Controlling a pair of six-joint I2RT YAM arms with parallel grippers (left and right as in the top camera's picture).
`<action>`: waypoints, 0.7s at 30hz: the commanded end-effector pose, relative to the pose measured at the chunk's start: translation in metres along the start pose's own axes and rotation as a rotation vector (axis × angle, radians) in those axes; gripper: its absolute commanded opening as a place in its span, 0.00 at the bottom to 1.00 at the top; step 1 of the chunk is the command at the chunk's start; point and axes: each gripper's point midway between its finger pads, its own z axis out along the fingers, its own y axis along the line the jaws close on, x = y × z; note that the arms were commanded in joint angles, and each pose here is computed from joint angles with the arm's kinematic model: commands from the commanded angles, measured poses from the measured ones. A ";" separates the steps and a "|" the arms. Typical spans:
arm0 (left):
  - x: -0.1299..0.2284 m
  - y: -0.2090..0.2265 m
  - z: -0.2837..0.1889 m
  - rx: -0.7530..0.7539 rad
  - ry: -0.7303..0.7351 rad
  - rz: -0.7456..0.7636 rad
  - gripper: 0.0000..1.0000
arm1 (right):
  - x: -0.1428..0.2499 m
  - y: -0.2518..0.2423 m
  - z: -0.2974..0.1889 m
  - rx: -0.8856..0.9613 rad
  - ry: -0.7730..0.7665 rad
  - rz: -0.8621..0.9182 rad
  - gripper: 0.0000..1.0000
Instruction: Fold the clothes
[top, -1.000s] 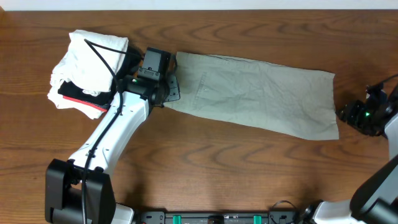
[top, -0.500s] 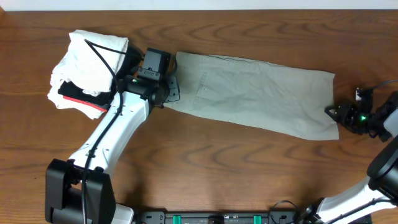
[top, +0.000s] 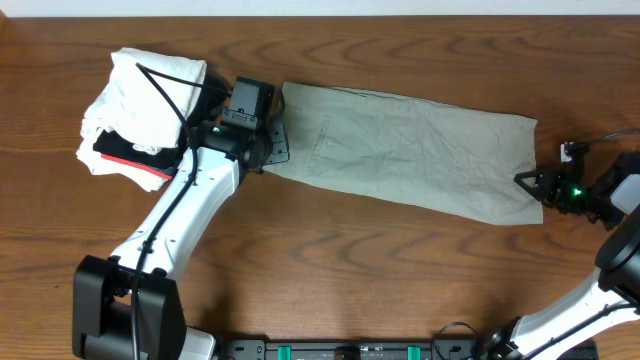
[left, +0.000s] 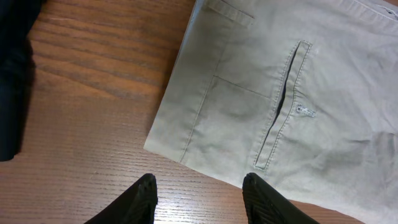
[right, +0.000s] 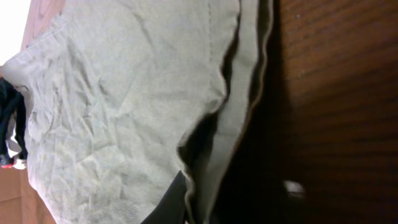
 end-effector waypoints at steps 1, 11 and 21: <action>-0.001 0.002 0.002 -0.011 -0.003 -0.005 0.47 | 0.013 -0.013 0.005 0.037 0.043 0.027 0.06; 0.014 -0.091 -0.007 0.274 -0.007 0.113 0.19 | -0.008 0.008 -0.019 0.027 0.048 0.046 0.06; 0.100 -0.167 0.007 0.340 0.134 0.341 0.06 | 0.000 0.001 -0.018 0.079 0.087 0.059 0.05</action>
